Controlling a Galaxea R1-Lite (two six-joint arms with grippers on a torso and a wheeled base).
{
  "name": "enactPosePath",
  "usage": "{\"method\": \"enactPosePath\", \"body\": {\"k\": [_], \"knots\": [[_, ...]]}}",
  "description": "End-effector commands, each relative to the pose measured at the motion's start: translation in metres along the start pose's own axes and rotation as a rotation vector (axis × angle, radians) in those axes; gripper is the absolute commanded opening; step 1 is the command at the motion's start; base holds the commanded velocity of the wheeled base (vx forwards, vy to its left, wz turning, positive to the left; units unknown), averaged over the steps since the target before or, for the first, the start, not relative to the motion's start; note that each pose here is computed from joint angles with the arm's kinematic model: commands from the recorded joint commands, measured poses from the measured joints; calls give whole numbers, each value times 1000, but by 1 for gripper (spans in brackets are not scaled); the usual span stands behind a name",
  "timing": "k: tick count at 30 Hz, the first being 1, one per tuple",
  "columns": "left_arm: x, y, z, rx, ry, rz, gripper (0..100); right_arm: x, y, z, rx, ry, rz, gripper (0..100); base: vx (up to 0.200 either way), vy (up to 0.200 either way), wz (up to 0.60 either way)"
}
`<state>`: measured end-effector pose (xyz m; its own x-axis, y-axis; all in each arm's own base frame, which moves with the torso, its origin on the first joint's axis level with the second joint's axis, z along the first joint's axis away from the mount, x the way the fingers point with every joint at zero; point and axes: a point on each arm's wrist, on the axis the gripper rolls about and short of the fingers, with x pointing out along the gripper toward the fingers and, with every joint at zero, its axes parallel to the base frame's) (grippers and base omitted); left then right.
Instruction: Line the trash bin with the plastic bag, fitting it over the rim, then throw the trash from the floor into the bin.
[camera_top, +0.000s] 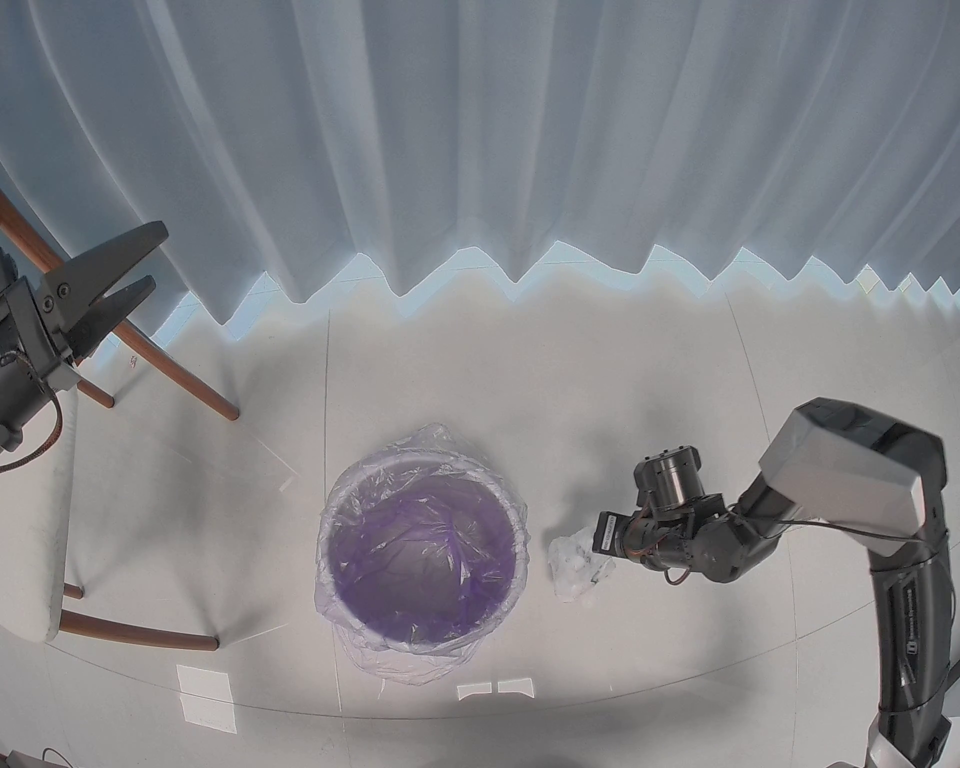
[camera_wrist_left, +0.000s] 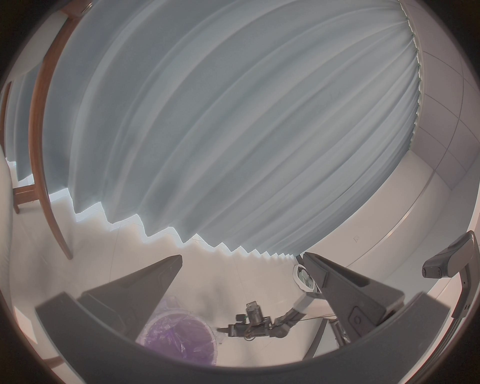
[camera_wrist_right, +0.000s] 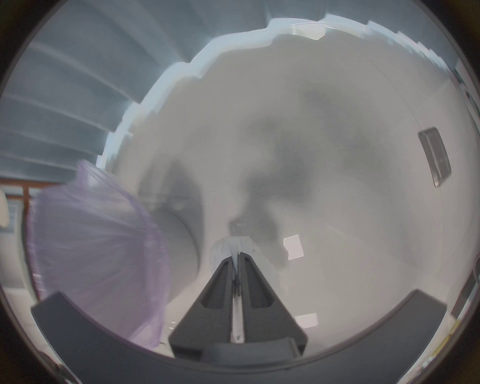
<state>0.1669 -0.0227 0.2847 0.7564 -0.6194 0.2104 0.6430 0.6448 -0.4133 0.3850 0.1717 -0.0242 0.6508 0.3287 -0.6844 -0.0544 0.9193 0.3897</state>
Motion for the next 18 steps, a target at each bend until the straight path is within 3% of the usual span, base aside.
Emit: {"method": "enactPosePath", "body": {"k": [1,5,10,18], "knots": [[10,10,-18,-36,73,1,100,-136,9,24,228,-125,191,0,0,0,0],[14,18,-31,11,118,19,100,-210,15,23,296,-193,320,0,0,0,0],[18,24,-32,33,126,31,100,-270,24,10,296,-264,442,0,0,0,0],[18,20,-23,71,72,12,100,-275,43,-14,252,-214,555,0,0,0,0]]}}
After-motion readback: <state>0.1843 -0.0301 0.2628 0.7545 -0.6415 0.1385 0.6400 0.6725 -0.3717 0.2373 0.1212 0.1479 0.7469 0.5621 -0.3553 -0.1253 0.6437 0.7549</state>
